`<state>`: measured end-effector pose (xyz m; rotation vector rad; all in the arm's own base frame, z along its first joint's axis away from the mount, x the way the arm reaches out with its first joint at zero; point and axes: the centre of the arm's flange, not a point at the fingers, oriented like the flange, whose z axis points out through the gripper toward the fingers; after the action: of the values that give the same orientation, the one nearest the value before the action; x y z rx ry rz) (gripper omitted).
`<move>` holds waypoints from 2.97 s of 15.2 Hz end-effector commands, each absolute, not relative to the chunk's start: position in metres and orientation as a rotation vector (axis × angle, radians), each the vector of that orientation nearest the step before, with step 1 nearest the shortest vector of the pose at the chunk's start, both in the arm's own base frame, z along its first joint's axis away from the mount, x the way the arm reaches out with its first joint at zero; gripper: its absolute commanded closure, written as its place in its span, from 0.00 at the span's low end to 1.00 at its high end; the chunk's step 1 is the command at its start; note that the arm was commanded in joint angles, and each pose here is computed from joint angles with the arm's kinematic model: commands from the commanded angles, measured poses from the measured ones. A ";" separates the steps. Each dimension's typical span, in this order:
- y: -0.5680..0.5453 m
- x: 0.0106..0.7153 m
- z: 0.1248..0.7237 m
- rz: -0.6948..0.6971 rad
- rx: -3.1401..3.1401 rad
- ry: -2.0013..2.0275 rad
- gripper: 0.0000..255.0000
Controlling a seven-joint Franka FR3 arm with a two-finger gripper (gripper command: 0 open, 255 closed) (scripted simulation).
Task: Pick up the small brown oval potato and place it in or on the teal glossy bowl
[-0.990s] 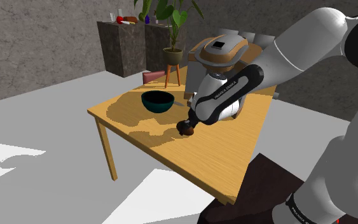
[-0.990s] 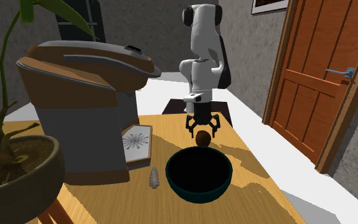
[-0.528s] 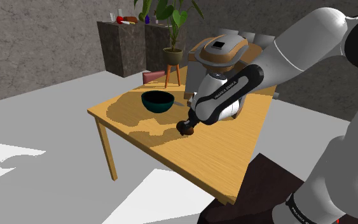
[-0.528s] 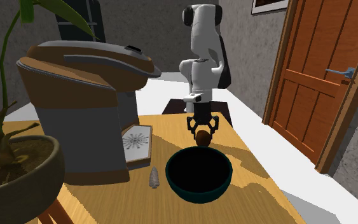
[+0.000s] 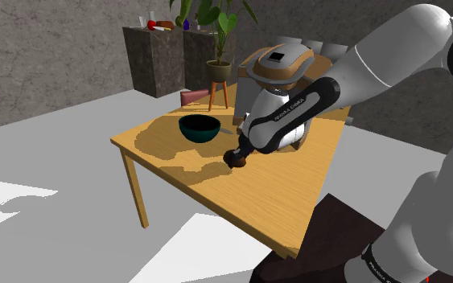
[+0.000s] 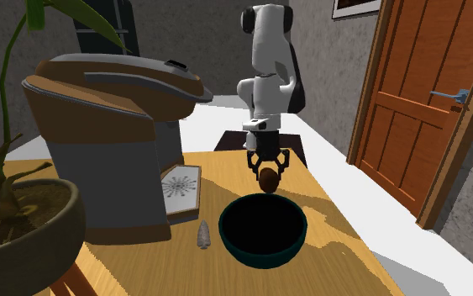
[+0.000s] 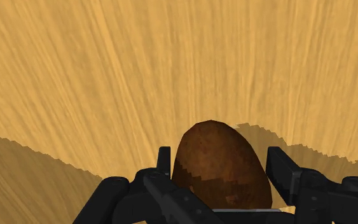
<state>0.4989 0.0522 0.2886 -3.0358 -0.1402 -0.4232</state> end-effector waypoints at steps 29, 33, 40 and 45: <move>0.052 0.499 0.445 -0.423 -3.036 -0.140 1.00; 0.052 0.552 0.444 -0.423 -3.036 -0.140 1.00; 0.052 0.644 0.443 -0.423 -3.036 -0.140 1.00; 0.052 0.710 0.442 -0.423 -3.036 -0.140 1.00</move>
<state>0.6959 0.0538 0.4411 -3.0361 -0.1396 -0.4229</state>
